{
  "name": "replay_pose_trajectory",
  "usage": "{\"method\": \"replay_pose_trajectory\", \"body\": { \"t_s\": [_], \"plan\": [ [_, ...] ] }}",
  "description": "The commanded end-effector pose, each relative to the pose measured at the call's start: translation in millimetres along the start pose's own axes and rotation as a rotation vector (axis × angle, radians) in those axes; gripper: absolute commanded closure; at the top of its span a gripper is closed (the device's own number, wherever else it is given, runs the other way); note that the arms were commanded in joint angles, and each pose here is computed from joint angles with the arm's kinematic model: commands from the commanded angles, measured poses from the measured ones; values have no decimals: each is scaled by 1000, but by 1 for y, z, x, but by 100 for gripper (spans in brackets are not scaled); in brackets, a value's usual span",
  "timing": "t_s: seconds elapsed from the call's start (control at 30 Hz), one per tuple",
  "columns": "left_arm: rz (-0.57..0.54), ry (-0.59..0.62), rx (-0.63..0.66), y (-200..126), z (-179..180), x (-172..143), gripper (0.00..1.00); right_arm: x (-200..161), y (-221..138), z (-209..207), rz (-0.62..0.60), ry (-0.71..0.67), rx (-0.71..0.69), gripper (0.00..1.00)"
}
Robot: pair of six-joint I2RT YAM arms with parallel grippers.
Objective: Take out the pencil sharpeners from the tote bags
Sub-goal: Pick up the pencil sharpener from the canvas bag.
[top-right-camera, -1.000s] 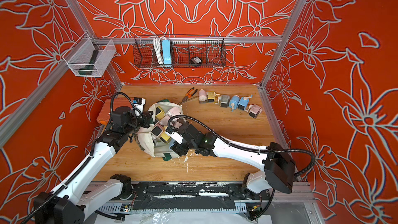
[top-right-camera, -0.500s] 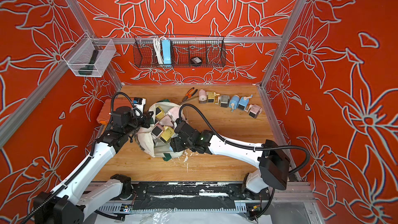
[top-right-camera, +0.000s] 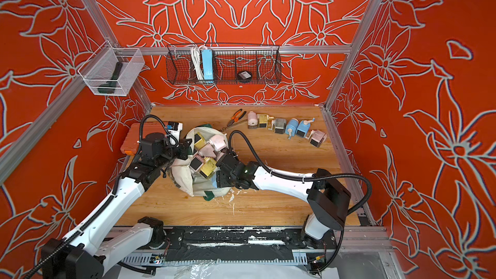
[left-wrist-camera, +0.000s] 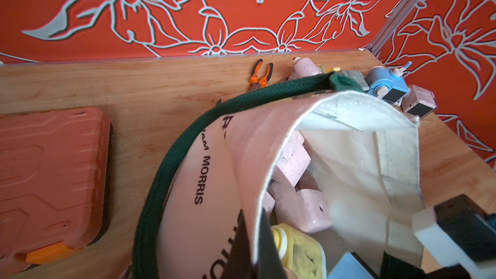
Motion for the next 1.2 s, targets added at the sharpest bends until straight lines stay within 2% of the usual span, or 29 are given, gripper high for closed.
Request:
{"method": "replay_pose_trajectory", "body": {
  "t_s": [0.0, 0.33, 0.5, 0.7, 0.87, 1.17],
  "plan": [
    [-22, 19, -2, -4, -3, 4, 100, 0, 9, -7, 19, 63, -21, 28],
    [-14, 26, -7, -3, -5, 2, 100, 1, 21, -20, 54, 271, 11, 26],
    [-11, 29, -8, -2, -5, 1, 100, -1, 19, -28, 48, 366, -58, 25],
    [-8, 29, -10, -2, -6, 1, 100, -1, 41, -26, 67, 379, -18, 25],
    [-8, 32, -9, -2, -6, 1, 100, 4, 47, -13, 58, 344, 91, 31],
    [-16, 34, 7, -4, -5, 2, 100, 12, 29, -7, -17, 199, 123, 57]
  ]
}}
Point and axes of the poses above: each gripper's point midway between its finger pads, its own y axis out along the fingers, its own z axis along the line the jaws close on, x = y × z, the point moved 8 cm from there along -y, back along the fingers, and after that the axes turned 2 degrees about -y, right-handed, at the moved point
